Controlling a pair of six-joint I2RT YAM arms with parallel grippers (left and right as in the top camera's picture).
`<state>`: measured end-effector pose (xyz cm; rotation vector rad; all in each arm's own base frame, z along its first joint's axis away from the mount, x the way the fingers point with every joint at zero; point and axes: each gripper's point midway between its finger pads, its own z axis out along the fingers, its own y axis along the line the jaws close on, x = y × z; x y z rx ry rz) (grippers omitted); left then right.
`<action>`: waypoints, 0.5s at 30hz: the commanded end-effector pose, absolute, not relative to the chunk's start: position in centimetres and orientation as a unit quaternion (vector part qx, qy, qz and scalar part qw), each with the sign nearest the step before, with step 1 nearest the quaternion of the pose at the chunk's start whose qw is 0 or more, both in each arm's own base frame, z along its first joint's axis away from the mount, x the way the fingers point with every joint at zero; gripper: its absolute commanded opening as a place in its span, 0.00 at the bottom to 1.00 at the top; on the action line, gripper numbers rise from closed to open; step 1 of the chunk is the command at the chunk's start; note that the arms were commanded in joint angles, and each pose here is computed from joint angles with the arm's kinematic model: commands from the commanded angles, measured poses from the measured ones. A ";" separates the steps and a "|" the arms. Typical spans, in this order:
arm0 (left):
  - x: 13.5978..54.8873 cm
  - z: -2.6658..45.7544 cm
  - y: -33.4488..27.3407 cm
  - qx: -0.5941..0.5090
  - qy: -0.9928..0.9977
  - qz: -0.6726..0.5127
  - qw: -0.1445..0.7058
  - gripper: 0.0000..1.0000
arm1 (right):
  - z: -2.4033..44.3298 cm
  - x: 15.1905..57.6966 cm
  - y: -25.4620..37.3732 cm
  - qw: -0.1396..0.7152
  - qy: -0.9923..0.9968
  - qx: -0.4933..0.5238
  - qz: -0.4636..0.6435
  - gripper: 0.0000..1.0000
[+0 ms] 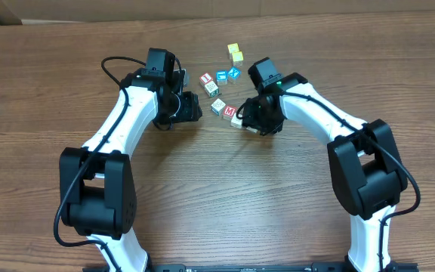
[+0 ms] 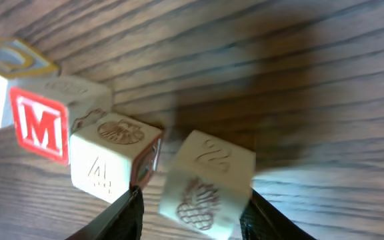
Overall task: Flip 4 blocks
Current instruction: 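Grasp the cream block with the number 2 using the right gripper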
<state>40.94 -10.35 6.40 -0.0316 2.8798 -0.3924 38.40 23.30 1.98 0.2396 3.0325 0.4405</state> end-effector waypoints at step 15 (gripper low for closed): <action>40.6 6.0 -9.4 -0.017 0.988 -0.105 0.108 0.60 | 4.1 39.4 23.2 0.074 0.986 0.087 0.123 0.64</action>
